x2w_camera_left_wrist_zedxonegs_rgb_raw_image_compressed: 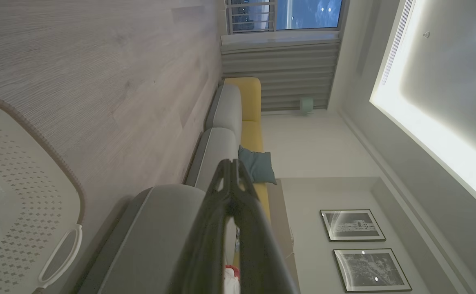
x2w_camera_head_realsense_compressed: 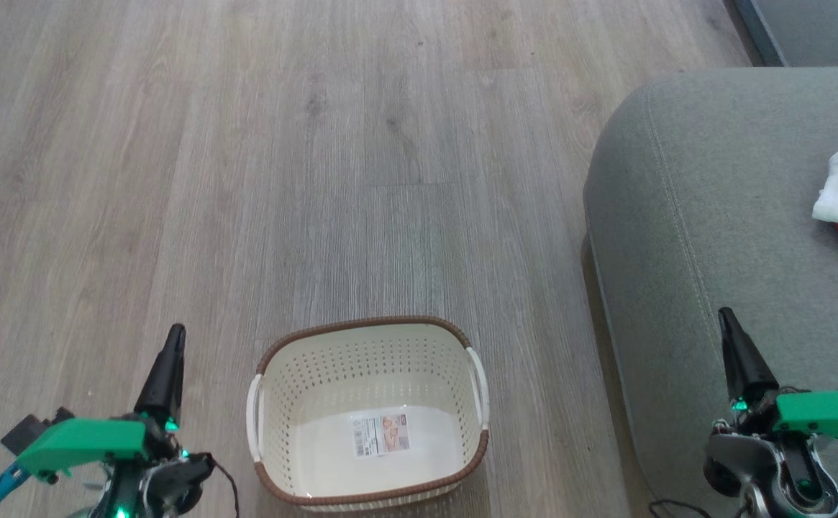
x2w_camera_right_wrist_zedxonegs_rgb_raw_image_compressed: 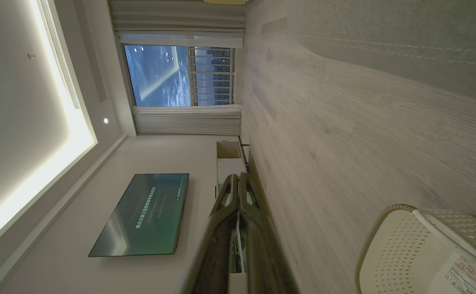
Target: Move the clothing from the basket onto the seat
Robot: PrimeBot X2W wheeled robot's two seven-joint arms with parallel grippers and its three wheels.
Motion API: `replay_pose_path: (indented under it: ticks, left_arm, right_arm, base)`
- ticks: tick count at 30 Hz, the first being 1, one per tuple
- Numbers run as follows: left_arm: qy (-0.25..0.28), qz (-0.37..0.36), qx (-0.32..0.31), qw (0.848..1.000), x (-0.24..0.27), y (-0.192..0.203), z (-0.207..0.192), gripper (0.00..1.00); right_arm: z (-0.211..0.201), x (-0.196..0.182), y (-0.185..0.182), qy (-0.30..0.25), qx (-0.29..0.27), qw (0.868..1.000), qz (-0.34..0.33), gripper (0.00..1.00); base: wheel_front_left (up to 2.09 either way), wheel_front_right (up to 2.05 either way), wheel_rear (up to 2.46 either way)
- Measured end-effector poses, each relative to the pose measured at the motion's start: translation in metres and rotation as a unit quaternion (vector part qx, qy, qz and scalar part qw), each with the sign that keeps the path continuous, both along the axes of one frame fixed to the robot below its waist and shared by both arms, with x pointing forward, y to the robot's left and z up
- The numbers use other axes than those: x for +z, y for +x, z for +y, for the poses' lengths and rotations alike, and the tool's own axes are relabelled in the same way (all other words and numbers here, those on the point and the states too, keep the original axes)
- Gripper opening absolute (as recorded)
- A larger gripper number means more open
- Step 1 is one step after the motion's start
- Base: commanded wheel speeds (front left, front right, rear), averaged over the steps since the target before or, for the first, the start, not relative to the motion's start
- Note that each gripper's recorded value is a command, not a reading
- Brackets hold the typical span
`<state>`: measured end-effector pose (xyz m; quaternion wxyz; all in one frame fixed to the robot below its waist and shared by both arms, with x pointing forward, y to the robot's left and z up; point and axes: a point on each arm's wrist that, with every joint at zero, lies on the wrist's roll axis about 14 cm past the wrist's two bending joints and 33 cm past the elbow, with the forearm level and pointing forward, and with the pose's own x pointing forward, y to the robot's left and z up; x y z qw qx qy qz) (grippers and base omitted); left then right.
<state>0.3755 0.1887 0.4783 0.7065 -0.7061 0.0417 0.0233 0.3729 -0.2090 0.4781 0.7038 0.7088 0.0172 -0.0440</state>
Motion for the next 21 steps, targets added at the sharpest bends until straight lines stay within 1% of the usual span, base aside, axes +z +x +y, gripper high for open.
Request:
replay_pose_path:
  ticks: [21]
  left_arm:
    - [-0.001,0.000,-0.001,1.000,-0.0001,-0.0001,-0.0004,0.00]
  right_arm:
    - [0.0005,0.0000,0.0000,0.000,0.003,1.000,0.000,0.00]
  base:
    - [0.00,0.00,0.00]
